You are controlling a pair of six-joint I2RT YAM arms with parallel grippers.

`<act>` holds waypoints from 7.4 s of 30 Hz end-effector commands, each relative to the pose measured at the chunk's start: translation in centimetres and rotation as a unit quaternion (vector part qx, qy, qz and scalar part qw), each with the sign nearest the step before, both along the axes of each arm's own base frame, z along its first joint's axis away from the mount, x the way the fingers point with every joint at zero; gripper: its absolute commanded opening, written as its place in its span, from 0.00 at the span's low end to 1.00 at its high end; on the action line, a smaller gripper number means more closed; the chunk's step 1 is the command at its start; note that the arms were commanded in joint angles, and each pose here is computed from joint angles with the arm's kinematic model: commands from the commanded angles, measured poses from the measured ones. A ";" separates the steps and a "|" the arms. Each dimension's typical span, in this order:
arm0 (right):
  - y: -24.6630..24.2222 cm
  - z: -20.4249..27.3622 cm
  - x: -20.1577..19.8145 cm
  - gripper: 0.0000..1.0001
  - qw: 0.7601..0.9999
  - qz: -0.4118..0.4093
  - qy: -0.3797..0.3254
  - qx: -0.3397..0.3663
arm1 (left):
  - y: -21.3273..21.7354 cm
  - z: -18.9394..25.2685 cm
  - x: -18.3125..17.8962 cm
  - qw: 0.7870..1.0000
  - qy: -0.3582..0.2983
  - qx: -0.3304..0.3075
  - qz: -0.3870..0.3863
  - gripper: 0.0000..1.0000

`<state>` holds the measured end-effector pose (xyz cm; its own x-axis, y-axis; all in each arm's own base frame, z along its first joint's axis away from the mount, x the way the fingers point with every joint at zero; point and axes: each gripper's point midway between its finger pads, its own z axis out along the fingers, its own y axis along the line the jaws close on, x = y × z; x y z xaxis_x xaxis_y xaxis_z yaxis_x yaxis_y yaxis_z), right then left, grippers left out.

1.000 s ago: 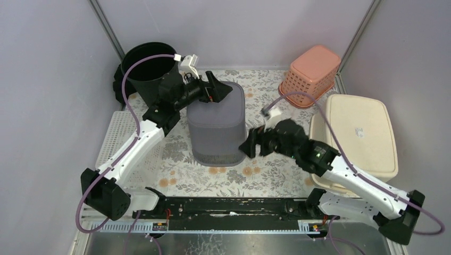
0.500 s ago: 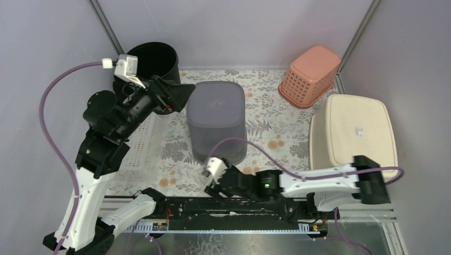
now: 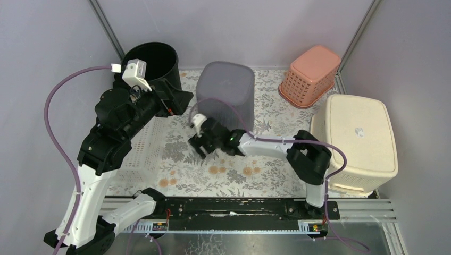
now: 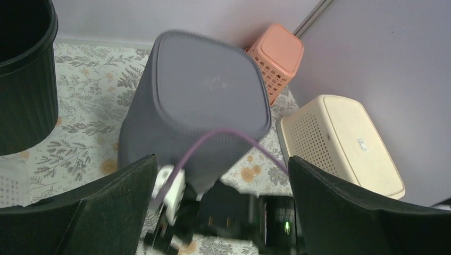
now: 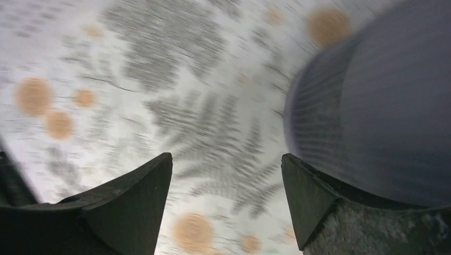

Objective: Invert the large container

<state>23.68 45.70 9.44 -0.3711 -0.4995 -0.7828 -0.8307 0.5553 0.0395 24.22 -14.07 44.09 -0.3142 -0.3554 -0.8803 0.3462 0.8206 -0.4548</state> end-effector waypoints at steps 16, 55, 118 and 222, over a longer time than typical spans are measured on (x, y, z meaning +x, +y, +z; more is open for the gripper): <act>-13.4 0.7 10.8 0.83 0.974 -0.227 0.007 0.000 | 2.1 -7.4 10.8 0.983 0.082 0.106 0.124 1.00; -25.1 6.1 15.4 0.80 0.916 -0.352 0.066 0.178 | 10.8 -21.2 28.2 0.881 0.208 0.359 0.227 0.45; -32.0 10.4 0.3 0.87 0.895 -0.390 0.085 0.198 | -10.0 -18.6 6.6 0.976 0.180 -0.061 -0.104 0.62; -23.9 26.6 3.4 0.63 0.915 -0.200 0.107 0.334 | -1.5 -31.8 7.9 0.953 0.282 0.079 0.083 1.00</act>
